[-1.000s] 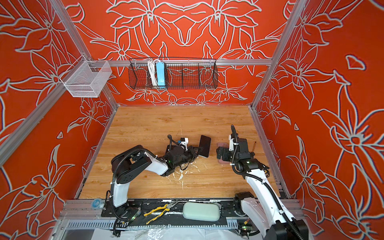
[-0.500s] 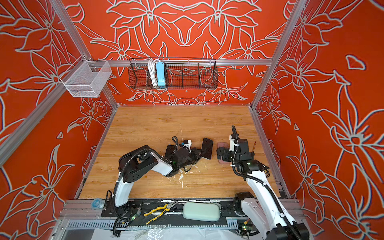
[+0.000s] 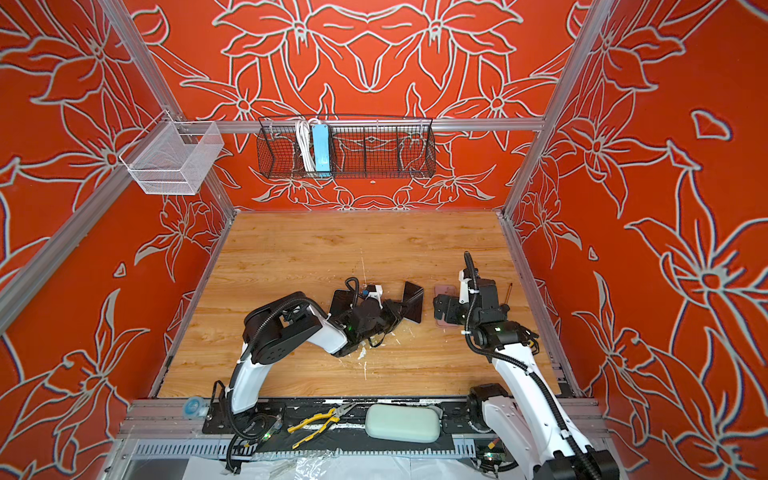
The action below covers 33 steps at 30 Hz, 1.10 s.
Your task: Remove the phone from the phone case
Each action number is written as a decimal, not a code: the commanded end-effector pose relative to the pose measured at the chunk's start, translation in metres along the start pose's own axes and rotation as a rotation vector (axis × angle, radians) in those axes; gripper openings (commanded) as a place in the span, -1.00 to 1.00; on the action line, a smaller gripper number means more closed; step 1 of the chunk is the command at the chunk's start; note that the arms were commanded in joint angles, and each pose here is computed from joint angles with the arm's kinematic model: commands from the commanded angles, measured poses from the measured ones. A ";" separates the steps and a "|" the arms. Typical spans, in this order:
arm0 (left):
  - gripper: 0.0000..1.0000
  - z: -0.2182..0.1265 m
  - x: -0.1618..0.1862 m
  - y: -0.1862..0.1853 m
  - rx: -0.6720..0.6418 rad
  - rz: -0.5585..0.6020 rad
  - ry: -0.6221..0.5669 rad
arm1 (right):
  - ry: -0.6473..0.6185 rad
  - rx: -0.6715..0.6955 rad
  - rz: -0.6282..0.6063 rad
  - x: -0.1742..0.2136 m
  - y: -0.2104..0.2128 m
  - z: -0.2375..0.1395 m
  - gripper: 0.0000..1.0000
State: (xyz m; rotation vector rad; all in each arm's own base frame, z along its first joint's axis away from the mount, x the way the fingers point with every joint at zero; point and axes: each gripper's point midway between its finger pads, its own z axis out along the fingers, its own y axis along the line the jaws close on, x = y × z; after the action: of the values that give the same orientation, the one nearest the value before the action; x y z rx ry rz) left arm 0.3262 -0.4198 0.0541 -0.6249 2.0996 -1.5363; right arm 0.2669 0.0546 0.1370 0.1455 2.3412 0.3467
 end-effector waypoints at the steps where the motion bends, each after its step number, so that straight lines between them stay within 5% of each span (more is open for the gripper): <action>1: -0.62 0.001 0.002 -0.008 0.038 -0.006 -0.013 | 0.000 -0.004 0.009 0.004 0.000 0.001 0.96; 33: -0.10 -0.017 0.018 0.007 -0.187 0.068 0.012 | 0.017 0.003 0.023 0.008 -0.001 0.000 0.96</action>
State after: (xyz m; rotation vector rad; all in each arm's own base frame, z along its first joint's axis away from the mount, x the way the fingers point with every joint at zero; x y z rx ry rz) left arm 0.3053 -0.4141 0.0418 -0.6360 2.2507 -1.3620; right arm 0.2646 0.0558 0.1345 0.1628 2.3402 0.3664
